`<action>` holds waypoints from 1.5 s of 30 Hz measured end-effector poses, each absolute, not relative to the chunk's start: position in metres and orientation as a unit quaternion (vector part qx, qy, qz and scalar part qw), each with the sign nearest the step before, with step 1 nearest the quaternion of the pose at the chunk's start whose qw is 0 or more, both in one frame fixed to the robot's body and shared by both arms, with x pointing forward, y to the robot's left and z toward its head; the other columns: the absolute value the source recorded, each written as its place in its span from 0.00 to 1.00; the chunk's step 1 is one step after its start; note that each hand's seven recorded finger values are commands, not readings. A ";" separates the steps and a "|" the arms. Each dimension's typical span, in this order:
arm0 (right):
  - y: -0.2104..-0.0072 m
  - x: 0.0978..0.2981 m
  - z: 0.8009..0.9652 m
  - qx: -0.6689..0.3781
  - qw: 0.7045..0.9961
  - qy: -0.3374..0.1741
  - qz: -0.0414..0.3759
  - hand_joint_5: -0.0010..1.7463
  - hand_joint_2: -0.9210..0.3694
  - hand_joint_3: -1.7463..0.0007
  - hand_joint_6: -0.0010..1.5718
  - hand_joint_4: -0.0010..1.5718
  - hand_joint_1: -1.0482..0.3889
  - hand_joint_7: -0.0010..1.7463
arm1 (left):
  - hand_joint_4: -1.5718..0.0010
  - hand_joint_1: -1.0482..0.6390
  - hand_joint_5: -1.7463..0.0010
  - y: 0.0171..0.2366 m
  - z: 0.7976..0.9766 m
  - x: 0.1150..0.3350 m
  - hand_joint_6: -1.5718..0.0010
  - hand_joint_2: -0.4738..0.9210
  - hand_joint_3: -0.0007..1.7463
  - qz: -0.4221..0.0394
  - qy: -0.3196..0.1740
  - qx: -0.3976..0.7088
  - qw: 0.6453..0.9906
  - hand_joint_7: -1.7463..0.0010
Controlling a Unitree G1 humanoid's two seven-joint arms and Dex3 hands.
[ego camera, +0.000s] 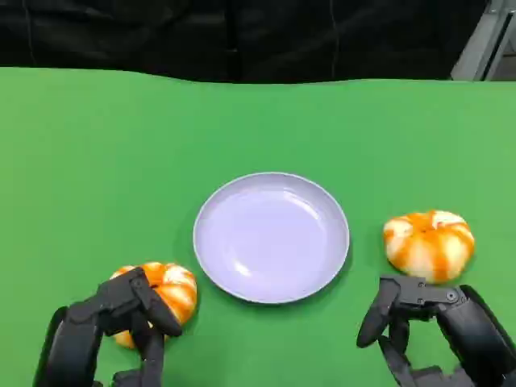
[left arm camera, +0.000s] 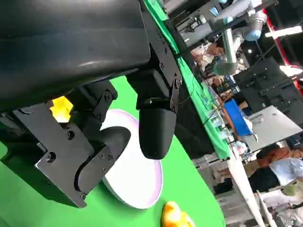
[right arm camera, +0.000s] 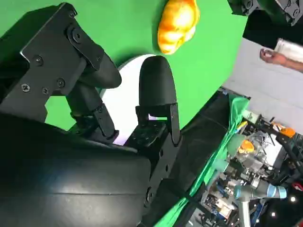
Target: Grasp the bread from the table and place it into the plate.
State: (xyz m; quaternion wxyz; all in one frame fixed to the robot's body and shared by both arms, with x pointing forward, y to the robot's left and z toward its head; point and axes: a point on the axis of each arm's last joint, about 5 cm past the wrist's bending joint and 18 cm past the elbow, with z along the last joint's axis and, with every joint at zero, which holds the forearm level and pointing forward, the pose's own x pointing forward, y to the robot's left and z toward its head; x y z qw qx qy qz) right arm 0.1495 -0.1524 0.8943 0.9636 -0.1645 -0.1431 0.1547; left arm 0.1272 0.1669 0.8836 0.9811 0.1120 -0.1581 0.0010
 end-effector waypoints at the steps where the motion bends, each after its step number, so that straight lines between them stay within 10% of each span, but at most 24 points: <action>1: -0.152 0.150 0.894 -0.165 0.963 -0.144 0.155 1.00 0.54 0.14 0.54 0.55 0.75 0.74 | 0.41 0.62 0.08 0.167 0.884 0.127 0.46 0.54 0.87 0.001 -0.158 0.112 0.981 0.18; 12: -0.151 0.150 0.895 -0.164 0.963 -0.143 0.157 1.00 0.53 0.15 0.53 0.54 0.77 0.74 | 0.44 0.62 0.09 0.167 0.884 0.127 0.48 0.55 0.86 0.001 -0.158 0.112 0.981 0.21; 21: -0.151 0.149 0.895 -0.164 0.963 -0.143 0.157 1.00 0.53 0.15 0.54 0.55 0.76 0.74 | 0.63 0.57 0.45 0.165 0.885 0.127 0.63 0.74 0.48 0.012 -0.163 0.092 0.982 0.74; 26: -0.150 0.149 0.895 -0.163 0.963 -0.144 0.158 1.00 0.53 0.14 0.54 0.55 0.76 0.74 | 0.83 0.42 0.62 0.167 0.886 0.128 0.75 0.96 0.06 0.021 -0.162 0.146 0.976 0.95; 45: -0.149 0.149 0.896 -0.162 0.963 -0.141 0.161 0.99 0.53 0.15 0.53 0.55 0.77 0.73 | 0.96 0.27 0.72 0.176 0.889 0.151 0.86 0.95 0.00 -0.020 -0.015 0.399 0.917 1.00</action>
